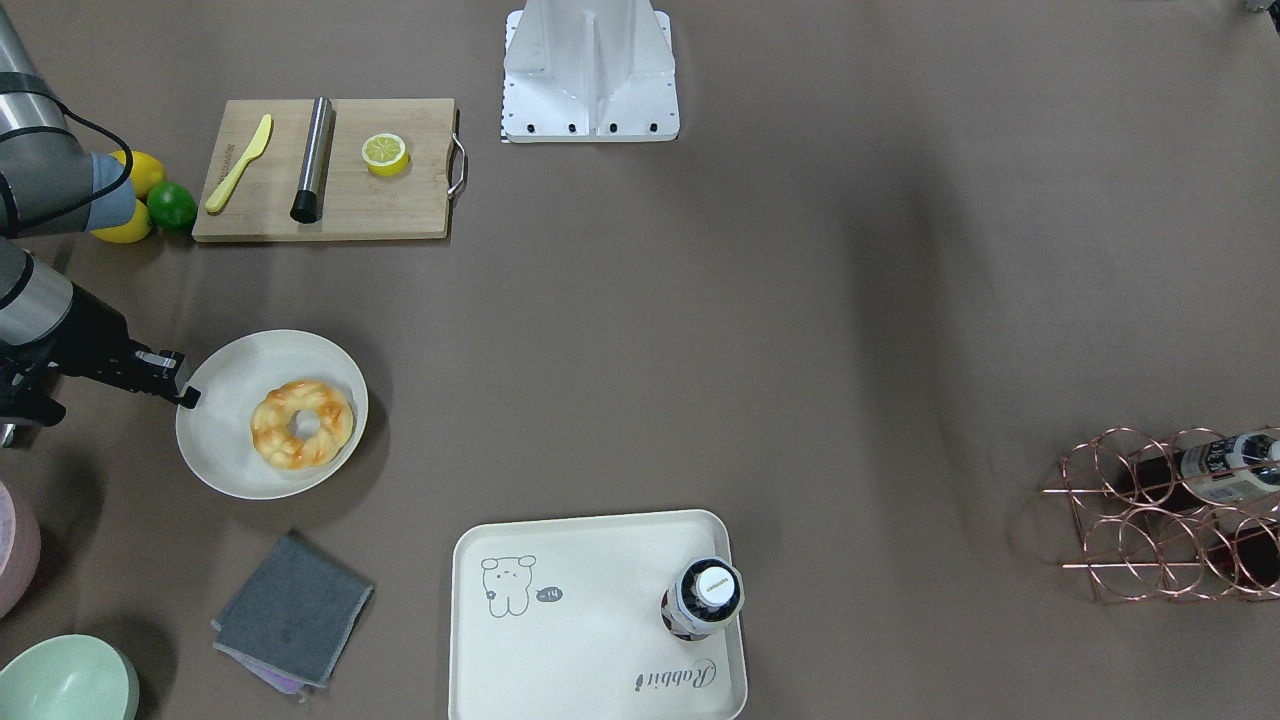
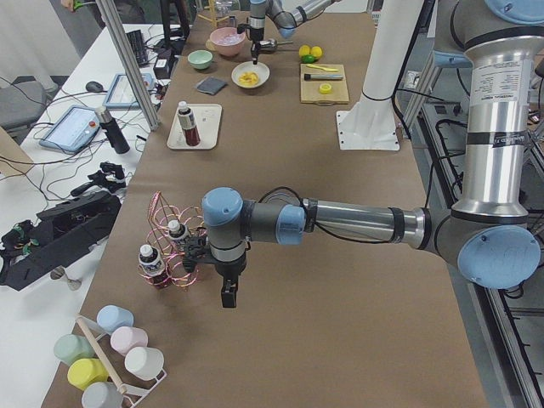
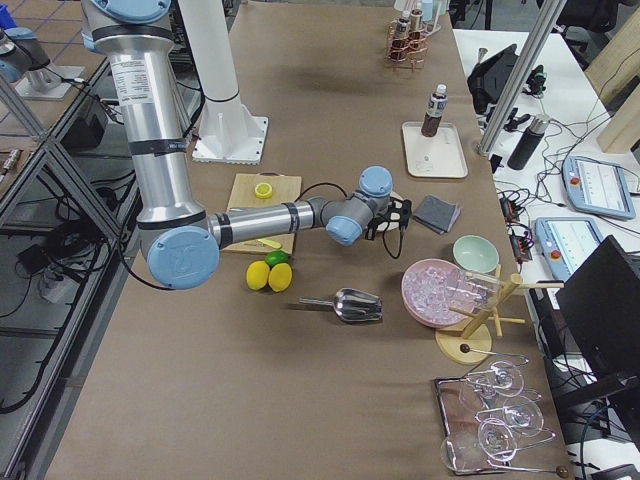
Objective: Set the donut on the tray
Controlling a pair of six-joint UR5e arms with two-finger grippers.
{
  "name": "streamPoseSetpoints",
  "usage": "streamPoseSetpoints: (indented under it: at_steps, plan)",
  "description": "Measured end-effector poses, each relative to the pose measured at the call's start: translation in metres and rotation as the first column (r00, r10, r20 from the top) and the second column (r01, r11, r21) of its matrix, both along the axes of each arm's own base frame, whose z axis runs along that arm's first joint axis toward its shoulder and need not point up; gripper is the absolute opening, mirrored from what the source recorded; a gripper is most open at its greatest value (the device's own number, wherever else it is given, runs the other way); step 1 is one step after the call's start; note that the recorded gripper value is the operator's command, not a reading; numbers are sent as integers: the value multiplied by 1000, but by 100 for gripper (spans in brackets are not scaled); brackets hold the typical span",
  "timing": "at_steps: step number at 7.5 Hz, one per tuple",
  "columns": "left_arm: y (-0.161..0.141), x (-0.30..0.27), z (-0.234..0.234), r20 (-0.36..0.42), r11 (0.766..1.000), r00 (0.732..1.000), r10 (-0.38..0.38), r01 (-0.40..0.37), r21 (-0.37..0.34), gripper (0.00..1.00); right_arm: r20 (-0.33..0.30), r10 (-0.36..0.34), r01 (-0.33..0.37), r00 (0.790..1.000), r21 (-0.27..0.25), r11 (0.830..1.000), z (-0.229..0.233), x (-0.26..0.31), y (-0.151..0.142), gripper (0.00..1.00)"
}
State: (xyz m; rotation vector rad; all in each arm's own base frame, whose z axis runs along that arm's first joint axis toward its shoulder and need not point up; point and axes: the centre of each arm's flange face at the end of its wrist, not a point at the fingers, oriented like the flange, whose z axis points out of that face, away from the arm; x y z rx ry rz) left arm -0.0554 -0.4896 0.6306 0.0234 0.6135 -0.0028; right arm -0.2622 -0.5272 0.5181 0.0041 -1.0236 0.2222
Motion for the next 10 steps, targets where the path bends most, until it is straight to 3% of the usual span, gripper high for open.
streamPoseSetpoints:
  at_steps: [3,5,10]
  plan:
    - [2,0,2,0,1000,1000,0,0,-3,98,83,38,-40,996,16,999,-66,-2,-25,0]
    - [3,0,3,1,1000,1000,-1,1,-7,98,111,66,-66,992,-1,998,-106,-32,-63,0]
    - [6,0,7,1,1000,1000,-3,3,-17,98,41,151,-151,988,-20,988,-165,-134,-156,0]
